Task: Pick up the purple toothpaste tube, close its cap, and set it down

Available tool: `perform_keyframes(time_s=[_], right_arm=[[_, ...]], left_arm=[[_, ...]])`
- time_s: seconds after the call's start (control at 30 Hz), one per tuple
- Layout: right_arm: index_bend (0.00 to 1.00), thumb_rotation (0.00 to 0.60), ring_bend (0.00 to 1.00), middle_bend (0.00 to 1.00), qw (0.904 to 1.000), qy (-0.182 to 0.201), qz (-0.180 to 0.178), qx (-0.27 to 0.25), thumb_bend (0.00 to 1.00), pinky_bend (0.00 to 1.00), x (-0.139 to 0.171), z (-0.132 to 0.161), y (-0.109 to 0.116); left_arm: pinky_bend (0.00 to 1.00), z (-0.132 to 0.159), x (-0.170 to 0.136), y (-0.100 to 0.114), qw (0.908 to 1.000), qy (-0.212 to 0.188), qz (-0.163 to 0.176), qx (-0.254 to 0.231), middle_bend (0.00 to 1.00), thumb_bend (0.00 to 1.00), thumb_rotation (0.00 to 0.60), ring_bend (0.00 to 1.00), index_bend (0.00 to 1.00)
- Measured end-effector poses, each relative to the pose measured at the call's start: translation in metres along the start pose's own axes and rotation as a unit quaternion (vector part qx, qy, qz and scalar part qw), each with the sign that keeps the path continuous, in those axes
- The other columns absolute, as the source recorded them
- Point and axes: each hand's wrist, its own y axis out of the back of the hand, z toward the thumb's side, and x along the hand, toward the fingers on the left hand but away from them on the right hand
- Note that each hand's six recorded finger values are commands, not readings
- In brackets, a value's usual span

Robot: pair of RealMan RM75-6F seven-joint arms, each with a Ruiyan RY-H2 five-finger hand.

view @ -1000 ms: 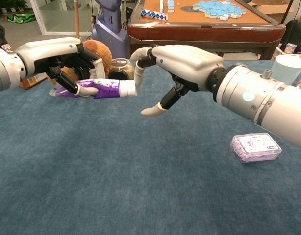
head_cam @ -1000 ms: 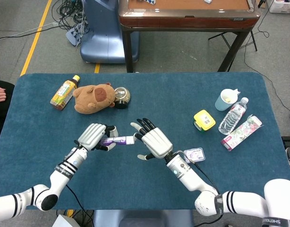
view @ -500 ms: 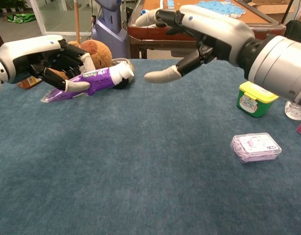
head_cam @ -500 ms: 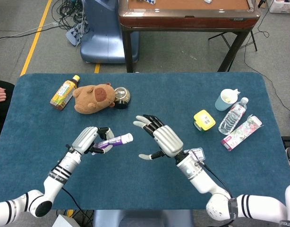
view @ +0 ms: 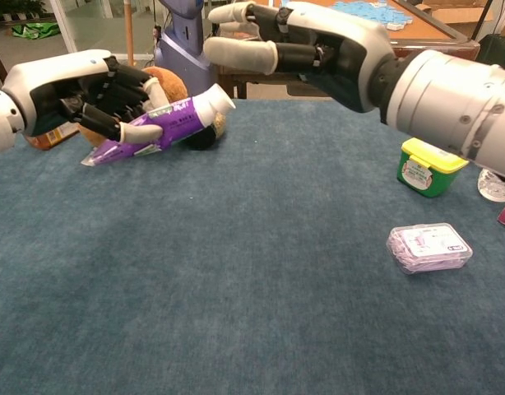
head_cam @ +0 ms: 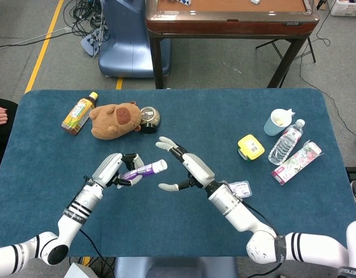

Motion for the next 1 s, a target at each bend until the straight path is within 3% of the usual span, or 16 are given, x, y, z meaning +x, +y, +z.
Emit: perform_keyframes(time_s=[0.43,1.0], right_arm=[[0.00,0.373,0.00,0.00,0.9992,0.013,0.007,-0.038,0.00,0.00,-0.032,0.010,-0.016],[0.00,0.372,0.00,0.00,0.9958,0.006,0.010,-0.091,0.00,0.00,-0.040,0.004,-0.021]], left_arm=[[0.48,0.012,0.009,-0.002,0.9999,-0.004,0.002,-0.013,0.74,0.34,0.600,0.52,0.65],[0.48,0.019,0.007,-0.001,0.9998,-0.017,0.003,-0.012,0.74,0.34,0.600,0.52,0.66]])
